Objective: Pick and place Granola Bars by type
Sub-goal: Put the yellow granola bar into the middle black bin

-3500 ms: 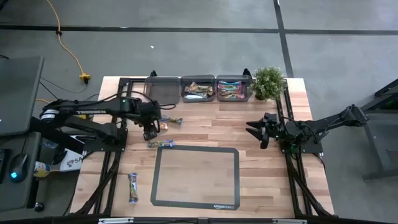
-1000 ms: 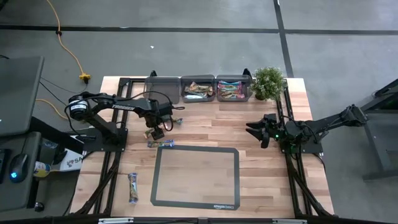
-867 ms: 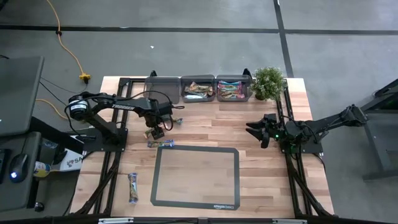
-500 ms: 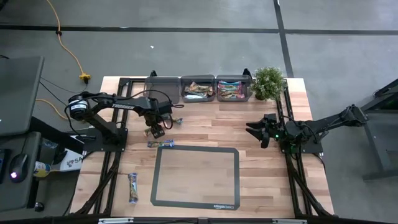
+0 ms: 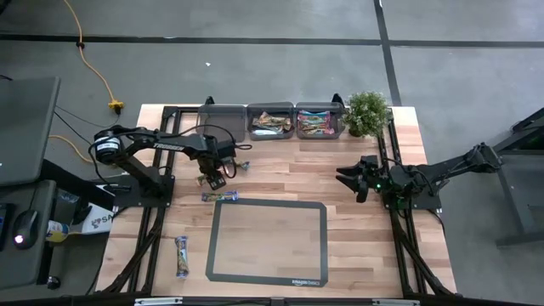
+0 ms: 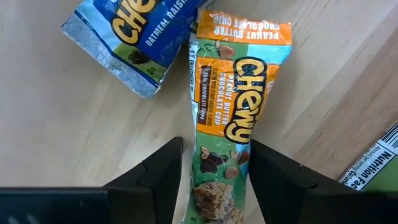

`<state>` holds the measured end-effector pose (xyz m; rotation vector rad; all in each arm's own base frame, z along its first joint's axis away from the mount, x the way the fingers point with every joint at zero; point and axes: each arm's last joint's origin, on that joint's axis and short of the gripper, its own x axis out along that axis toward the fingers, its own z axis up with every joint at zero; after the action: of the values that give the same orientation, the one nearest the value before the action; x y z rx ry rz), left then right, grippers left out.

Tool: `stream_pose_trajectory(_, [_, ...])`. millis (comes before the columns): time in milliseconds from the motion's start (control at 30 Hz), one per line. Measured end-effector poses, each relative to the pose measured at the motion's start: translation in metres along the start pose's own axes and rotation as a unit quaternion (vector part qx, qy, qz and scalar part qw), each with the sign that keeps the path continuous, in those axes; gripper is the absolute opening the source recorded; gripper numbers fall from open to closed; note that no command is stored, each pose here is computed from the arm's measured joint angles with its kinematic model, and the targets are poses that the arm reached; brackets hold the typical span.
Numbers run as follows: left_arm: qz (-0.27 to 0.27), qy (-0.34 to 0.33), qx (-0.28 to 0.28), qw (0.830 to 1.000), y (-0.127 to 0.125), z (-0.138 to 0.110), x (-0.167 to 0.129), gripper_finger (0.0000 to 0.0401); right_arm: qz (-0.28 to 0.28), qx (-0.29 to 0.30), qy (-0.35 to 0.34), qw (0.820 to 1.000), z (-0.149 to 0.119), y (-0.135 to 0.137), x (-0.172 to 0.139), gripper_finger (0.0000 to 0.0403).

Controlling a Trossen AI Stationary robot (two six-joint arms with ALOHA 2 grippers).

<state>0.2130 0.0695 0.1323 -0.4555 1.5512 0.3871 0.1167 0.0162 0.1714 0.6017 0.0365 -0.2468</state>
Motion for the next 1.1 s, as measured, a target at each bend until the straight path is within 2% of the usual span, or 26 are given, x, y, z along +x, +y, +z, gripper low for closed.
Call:
stream_pose_trajectory(467, [-0.002,0.010,-0.002,1.000,0.000,-0.002,0.000,0.0118,0.000,0.000,0.000,1.000,0.000,0.000,0.000,0.0177])
stream_pose_trajectory(633, [-0.006,-0.001,-0.001,1.000,-0.001,-0.002,-0.008,0.0107,0.000,0.000,0.000,1.000,0.000,0.000,0.000,0.0177])
stream_pose_trajectory(800, [-0.055,-0.023,0.005,0.998,-0.005,0.000,-0.022,0.0099,0.000,0.000,0.001,1.000,0.000,0.000,0.000,0.0177])
stream_pose_trajectory(1100, [-0.090,-0.043,0.011,0.995,-0.006,-0.003,-0.033,0.0094,0.000,0.000,0.001,1.000,0.000,0.000,0.000,0.0177])
